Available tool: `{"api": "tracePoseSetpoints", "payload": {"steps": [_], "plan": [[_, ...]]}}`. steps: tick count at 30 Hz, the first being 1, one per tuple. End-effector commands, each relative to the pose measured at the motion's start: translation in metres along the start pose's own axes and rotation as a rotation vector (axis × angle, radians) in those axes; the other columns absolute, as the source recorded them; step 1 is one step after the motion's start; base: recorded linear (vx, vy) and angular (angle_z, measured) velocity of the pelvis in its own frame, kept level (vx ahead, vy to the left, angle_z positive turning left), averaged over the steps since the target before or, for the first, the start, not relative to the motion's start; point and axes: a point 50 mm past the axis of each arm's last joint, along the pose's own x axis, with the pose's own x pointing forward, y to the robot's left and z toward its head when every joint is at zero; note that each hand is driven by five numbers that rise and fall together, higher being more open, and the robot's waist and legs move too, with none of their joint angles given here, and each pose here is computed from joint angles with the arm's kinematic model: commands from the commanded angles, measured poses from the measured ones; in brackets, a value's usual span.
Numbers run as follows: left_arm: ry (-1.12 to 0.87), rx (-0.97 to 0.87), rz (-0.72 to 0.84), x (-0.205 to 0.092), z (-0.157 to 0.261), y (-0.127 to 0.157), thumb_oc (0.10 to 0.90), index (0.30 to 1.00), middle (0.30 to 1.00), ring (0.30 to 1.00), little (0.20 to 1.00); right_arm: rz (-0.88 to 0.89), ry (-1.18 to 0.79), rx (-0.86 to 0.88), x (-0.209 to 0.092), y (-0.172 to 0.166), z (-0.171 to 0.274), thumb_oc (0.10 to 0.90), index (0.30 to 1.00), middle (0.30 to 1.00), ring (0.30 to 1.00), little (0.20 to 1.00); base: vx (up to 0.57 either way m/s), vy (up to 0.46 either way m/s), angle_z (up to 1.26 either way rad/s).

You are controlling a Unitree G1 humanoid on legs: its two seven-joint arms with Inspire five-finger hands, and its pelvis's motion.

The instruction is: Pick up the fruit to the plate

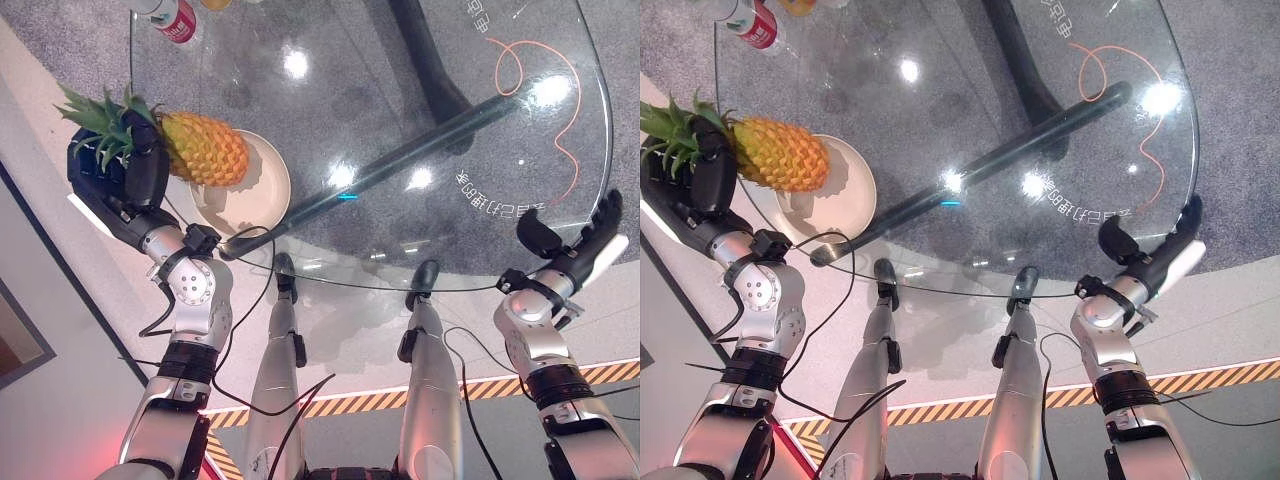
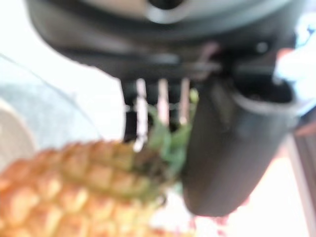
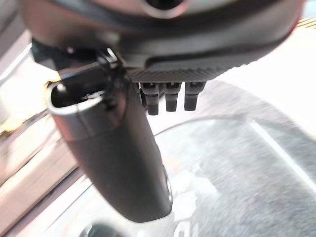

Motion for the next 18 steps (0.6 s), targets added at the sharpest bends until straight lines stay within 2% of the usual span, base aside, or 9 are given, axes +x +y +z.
{"api": "tracePoseSetpoints", "payload": {"steps": [1,11,17,18], "plan": [[-0.380,-0.096,-0.099,0.036,0.060,-0.024,0.100,0.300,0.300,0.300,0.200,-0.142,0.048,0.141,0.021,-0.020,0.005,0.800,0.900,0.900,0.900,0.900,0.02,-0.031,0.00],[-0.453,0.039,-0.123,0.045,0.058,-0.034,0.100,0.300,0.300,0.300,0.200,-0.265,0.284,0.111,0.040,-0.060,-0.039,0.800,0.900,0.900,0.900,0.900,0.00,0.000,0.00],[-0.484,0.109,-0.140,0.046,0.054,-0.037,0.100,0.300,0.300,0.300,0.200,-0.268,0.399,0.023,0.038,-0.077,-0.061,0.800,0.900,0.900,0.900,0.900,0.00,0.000,0.00],[-0.488,0.138,-0.151,0.045,0.051,-0.039,0.100,0.300,0.300,0.300,0.200,-0.249,0.398,-0.054,0.036,-0.079,-0.066,0.800,0.900,0.900,0.900,0.900,0.00,0.000,0.00]]}}
